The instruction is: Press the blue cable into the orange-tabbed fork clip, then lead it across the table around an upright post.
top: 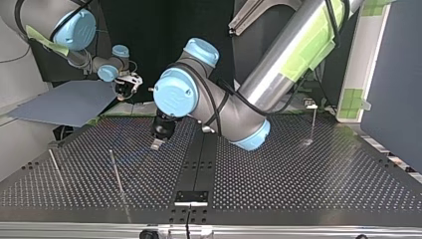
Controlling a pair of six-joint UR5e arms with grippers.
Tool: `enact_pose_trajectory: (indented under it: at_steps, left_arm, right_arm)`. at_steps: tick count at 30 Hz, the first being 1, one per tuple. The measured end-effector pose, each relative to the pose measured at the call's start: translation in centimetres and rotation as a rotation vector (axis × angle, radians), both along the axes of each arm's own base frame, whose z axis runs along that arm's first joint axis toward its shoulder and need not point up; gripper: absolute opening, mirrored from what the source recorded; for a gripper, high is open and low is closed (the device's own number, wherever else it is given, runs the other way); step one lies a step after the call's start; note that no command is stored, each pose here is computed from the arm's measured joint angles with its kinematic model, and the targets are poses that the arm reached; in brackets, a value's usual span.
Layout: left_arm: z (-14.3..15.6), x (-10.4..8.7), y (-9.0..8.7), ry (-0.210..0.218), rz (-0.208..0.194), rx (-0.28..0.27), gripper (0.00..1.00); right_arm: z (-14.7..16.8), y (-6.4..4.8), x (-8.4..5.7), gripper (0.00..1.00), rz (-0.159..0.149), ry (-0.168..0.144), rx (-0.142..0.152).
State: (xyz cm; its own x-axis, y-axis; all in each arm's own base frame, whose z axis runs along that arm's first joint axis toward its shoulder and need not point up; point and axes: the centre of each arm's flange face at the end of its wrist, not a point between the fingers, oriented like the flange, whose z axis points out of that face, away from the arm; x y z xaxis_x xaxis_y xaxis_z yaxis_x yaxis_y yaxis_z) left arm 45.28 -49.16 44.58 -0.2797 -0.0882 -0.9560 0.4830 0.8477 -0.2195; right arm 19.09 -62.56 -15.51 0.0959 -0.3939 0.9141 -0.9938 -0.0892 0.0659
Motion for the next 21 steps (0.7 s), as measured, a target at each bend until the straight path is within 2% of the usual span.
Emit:
enact_pose_trajectory:
  at_steps: [7,13,16,21]
  left_arm:
    - [-0.1,-0.6,0.3,0.009,-0.002,0.051,1.00]
    - [0.6,-1.5,2.1,-0.003,0.032,0.111,1.00]
    - [1.1,-1.7,3.0,-0.018,0.049,0.102,1.00]
    - [2.2,-2.4,4.2,-0.037,0.089,0.048,1.00]
  right_arm:
    - [0.0,0.0,0.0,0.00,0.001,0.000,0.004]
    - [0.0,0.1,0.0,0.00,0.002,0.001,0.010]
    - [0.0,0.2,0.0,0.00,0.002,0.002,0.011]
    - [-0.1,0.2,0.0,0.00,0.002,0.002,0.012]
